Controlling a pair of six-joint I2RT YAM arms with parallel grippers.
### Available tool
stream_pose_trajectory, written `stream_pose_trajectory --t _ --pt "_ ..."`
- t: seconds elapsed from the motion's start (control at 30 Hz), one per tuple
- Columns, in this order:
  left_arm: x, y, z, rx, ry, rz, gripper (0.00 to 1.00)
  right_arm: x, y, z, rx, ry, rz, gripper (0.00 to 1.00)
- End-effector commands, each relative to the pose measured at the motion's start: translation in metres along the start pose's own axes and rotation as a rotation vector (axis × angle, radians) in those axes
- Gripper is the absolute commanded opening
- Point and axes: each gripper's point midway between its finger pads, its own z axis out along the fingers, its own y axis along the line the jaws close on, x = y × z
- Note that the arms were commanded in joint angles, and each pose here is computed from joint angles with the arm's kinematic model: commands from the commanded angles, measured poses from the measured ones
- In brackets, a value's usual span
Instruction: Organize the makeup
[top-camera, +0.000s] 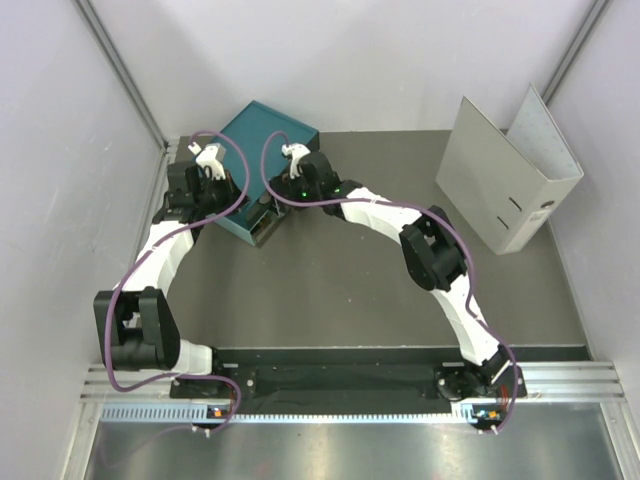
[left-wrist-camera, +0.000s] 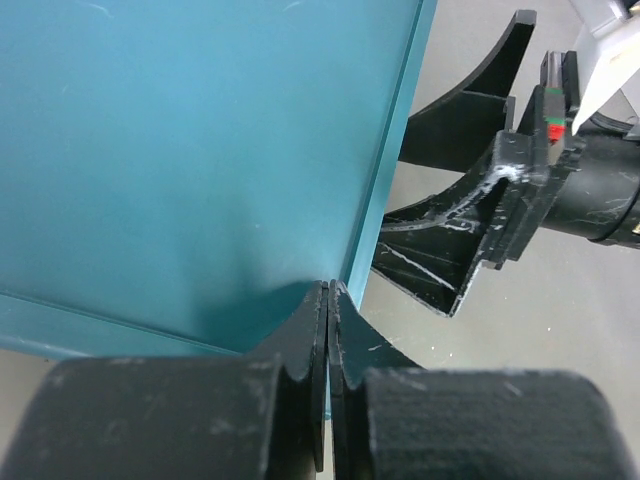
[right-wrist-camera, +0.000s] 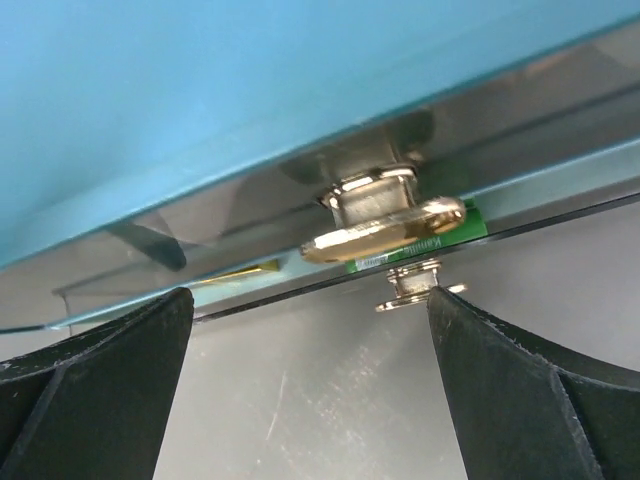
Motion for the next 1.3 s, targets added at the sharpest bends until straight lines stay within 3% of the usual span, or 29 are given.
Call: stream_pose_trajectory --t 0.0,0.27,0.67,1.0,1.27 --pt "0.135 0.011 -0.016 -0.077 0.463 -0.212 0.0 -0.027 0.037 -0.001 -0.121 -0.124 0.007 1.0" --pt "0.137 0.011 -0.018 -0.079 0.471 -0.211 0.0 -0.03 0.086 -0.006 -0.436 -0.174 -0.038 1.0" --pt "0.137 0.01 -0.021 -0.085 0.471 -0.211 0.0 -0.027 0.102 -0.016 -0.561 -0.201 -0.041 1.0" --pt "0.12 0.006 -0.02 -0.07 0.417 -0.187 0.01 -0.043 0.108 -0.085 -0.538 -0.257 -0.103 1.0" --pt "0.061 -0.007 -0.028 -0.047 0.23 -0.097 0.18 -0.07 0.102 -0.149 -0.43 -0.315 -0.203 1.0"
